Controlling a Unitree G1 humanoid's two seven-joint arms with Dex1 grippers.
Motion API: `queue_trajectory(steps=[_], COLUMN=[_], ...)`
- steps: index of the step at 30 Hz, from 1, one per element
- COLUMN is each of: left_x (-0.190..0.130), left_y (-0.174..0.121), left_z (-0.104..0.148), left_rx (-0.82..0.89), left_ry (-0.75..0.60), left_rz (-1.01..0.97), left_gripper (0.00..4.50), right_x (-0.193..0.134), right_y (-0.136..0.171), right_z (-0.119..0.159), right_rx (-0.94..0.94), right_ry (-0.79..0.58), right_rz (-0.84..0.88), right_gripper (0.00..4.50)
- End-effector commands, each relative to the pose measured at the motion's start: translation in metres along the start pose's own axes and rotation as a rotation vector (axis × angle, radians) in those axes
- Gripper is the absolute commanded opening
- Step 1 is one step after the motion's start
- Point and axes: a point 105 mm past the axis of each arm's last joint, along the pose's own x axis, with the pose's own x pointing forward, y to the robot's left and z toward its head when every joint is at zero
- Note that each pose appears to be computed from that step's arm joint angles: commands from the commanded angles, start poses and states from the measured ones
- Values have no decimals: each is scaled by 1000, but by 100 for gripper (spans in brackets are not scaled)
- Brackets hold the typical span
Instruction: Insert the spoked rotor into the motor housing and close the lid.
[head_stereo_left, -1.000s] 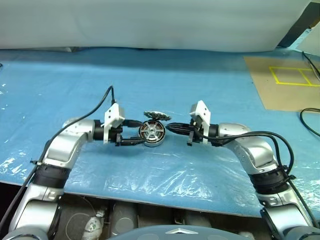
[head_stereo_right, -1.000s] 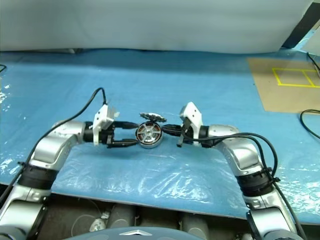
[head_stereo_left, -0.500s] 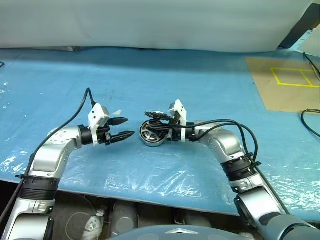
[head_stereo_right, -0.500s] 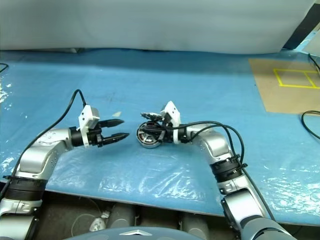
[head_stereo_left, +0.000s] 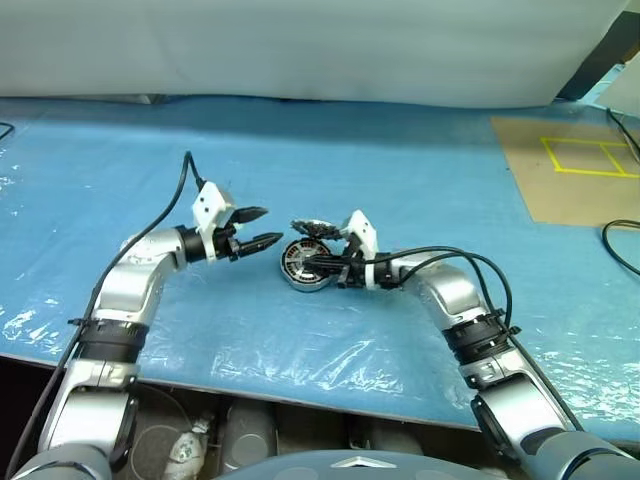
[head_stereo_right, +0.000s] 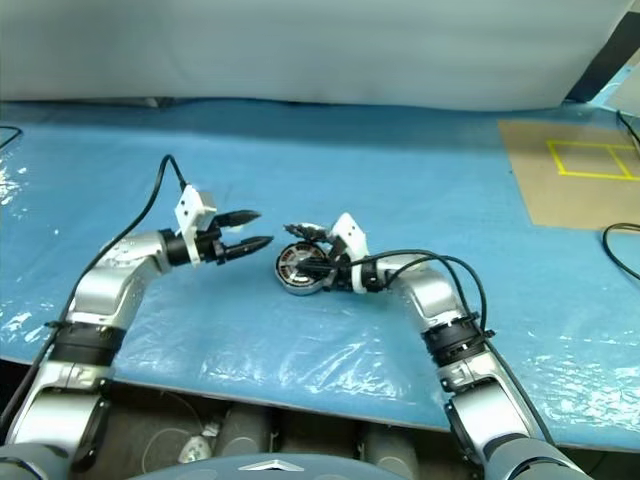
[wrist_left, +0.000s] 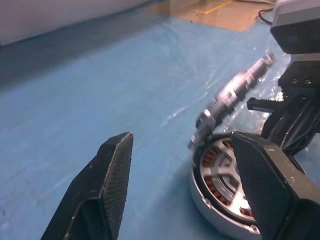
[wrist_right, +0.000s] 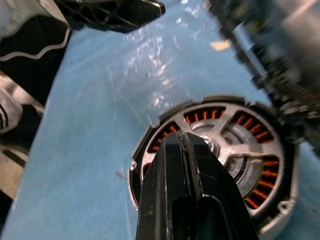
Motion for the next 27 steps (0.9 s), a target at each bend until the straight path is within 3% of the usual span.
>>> queue_trajectory(steps=[1, 8, 14, 22, 27], left_x=[11, 35, 62, 77, 69], left_y=[17, 27, 5, -38, -49], left_z=[20, 35, 37, 26, 1], left_rx=[80, 101, 81, 112, 193], left_ry=[-51, -48, -57, -14, 92], left_rz=[20, -93, -284, -539, -628], left_gripper=[326, 326, 326, 326, 326], right_x=[-9, -36, -60, -75, -76], right_y=[21, 38, 39, 32, 28], right_z=[29, 24, 10, 1, 1], right_rx=[-49, -35, 3, 7, -1], right_ry=[-82, -42, -2, 9, 12], right_rz=[87, 117, 65, -57, -95], right_gripper=[0, 0, 0, 0, 0])
